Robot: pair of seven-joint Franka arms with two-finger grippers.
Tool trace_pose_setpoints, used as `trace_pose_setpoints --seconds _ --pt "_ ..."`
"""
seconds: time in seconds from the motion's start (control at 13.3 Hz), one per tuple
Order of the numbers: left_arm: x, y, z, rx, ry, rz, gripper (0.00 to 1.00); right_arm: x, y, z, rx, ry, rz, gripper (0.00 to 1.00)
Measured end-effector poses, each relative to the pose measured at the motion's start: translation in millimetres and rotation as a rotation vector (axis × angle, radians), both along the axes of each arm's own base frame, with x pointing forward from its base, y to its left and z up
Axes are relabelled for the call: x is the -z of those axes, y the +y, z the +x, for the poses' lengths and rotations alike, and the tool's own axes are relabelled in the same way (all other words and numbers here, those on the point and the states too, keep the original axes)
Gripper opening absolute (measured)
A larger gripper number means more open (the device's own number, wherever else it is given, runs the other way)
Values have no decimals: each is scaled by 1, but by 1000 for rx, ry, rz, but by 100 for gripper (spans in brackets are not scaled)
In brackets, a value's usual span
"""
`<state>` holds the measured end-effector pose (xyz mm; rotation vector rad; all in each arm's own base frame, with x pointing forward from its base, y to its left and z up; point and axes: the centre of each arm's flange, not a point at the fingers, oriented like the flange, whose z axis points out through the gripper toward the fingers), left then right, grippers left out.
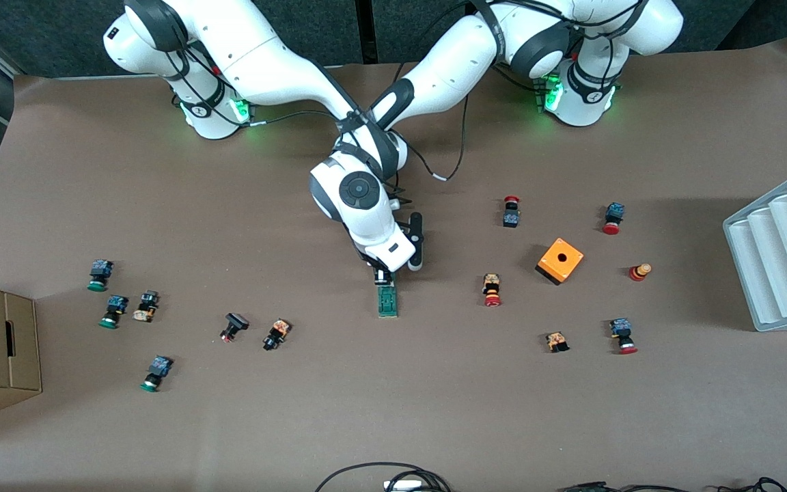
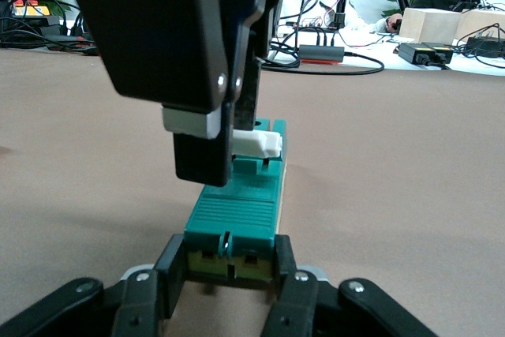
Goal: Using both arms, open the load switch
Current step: 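Press the white handle down into the switch contacts with the right gripper, then push the white handle flat against the switch base with the right gripper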
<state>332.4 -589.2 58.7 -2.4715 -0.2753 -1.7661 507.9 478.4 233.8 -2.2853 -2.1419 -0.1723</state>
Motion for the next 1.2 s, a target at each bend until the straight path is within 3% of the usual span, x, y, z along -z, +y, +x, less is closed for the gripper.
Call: trace_pose_setpoints --seconds 1.2 --pt "0 0 0 0 0 0 49 9 2 -5 27 1 1 44"
